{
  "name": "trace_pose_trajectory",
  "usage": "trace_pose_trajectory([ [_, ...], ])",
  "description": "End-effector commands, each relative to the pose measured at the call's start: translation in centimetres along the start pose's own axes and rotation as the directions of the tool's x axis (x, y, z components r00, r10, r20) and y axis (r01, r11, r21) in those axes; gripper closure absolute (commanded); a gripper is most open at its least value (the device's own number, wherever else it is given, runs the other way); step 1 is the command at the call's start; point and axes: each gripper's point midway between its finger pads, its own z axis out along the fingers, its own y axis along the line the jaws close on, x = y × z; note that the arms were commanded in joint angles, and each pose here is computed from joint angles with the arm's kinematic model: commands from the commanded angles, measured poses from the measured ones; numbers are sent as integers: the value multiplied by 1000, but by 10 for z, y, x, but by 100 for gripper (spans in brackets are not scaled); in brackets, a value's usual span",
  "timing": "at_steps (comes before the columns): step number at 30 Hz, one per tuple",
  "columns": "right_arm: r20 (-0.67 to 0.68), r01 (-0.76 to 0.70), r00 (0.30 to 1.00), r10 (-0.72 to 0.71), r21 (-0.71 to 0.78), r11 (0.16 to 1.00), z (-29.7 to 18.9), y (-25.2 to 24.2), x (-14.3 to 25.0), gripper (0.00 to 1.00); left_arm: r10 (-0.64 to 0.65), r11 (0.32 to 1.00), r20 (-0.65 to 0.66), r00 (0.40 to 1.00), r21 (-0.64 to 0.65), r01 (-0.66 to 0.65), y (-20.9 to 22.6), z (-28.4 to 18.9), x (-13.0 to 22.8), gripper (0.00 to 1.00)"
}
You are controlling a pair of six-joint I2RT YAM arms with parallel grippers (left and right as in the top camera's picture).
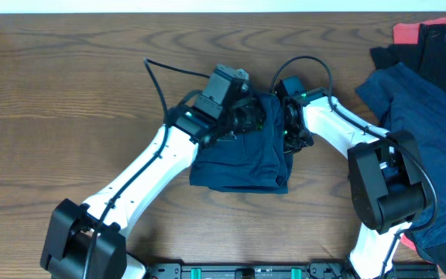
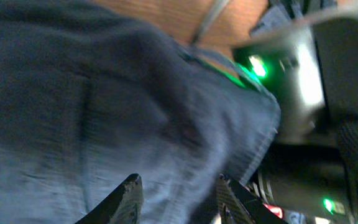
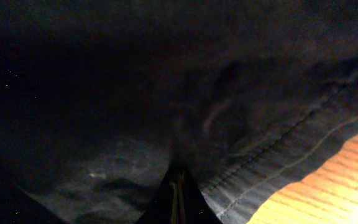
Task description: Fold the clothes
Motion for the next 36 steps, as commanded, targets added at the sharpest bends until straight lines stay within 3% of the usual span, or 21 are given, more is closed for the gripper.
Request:
trace_pose_trajectory([
  [1,-20,-26,999,27,71,997,2,-14,6,98,32,999,51,998,9,-33,-2,-18,-19,59],
  [6,113,-38,993,24,122,992,-50,-18,-15,89,32,996,64,997,-88,-26,31,-25,-29,59],
  [11,326,-310,920,218,267,912,-124,-61,-26,82,57,989,67,996,-144,-47,52,-29,-36,61],
  [17,508,-442,802,314,151,884,-180,-74,-34,71,50,970,79,996,-240,-30,75,-26,-38,70],
  [19,521,-367,814,258,116,923,-188,-63,-39,70,43,968,65,997,-250,-26,79,-20,-36,71],
  [24,489,2,872,24,-52,999,-183,-3,-51,66,17,947,17,1000,-322,-10,104,2,-29,71],
  [36,317,63,948,27,-270,961,-102,23,-68,69,-159,915,-269,950,-402,39,150,47,41,71],
])
